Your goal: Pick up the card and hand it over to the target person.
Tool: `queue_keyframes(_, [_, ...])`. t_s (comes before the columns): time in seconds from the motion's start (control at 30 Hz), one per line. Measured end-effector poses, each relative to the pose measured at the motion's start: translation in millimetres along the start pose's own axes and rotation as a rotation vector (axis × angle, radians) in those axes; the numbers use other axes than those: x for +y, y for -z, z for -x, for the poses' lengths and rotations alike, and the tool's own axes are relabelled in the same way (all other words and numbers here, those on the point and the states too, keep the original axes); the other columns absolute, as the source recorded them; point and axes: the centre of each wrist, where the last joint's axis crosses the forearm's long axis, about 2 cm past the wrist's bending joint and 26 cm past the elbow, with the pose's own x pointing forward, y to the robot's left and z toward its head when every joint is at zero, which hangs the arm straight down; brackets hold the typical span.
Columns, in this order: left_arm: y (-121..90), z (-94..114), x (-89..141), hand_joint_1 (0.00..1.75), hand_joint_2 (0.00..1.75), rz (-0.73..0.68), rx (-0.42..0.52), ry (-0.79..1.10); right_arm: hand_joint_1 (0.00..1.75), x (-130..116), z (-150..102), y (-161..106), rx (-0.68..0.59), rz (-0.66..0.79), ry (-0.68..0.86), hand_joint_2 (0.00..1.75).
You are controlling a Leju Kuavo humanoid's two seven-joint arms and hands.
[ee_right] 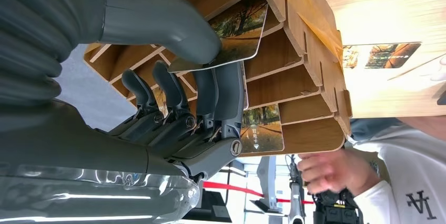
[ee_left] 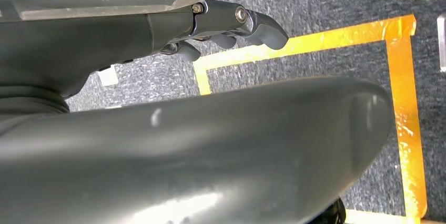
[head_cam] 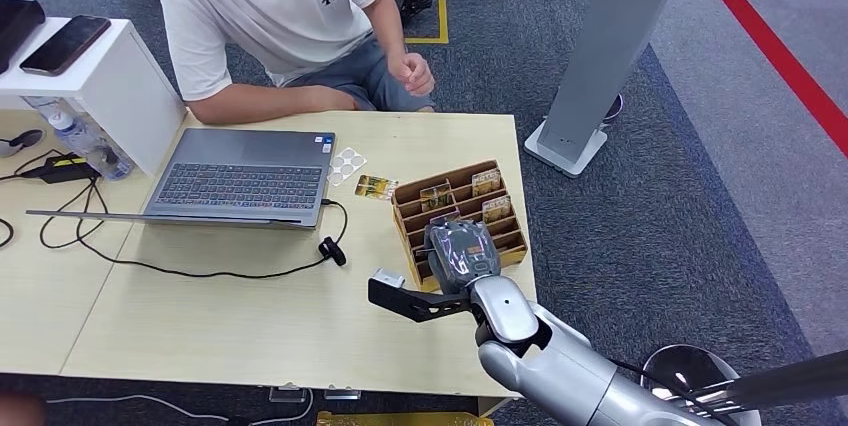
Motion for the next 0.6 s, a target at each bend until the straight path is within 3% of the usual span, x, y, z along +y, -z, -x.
queue_keyframes(0.13, [-0.5,3.1,1.3,0.0,0.0,-0.006,0.003,-0.012,1.48,-21.5,6.2,1.8,0.021,0.064,0.01,1.75])
queue_keyframes(0.23, [-1.3,7.7,1.2,0.0,0.0,-0.017,0.007,-0.029,1.48,-50.6,11.6,-0.2,0.033,0.163,0.03,1.75])
queue_keyframes(0.4, [-2.1,12.2,0.1,0.0,0.0,-0.025,0.01,-0.057,1.48,-94.8,10.4,-20.1,0.002,0.359,0.074,1.75])
queue_keyframes(0.6, [-1.9,11.0,-0.6,0.0,0.0,-0.033,0.011,-0.061,1.48,-102.8,0.6,-39.6,-0.019,0.448,0.138,1.75])
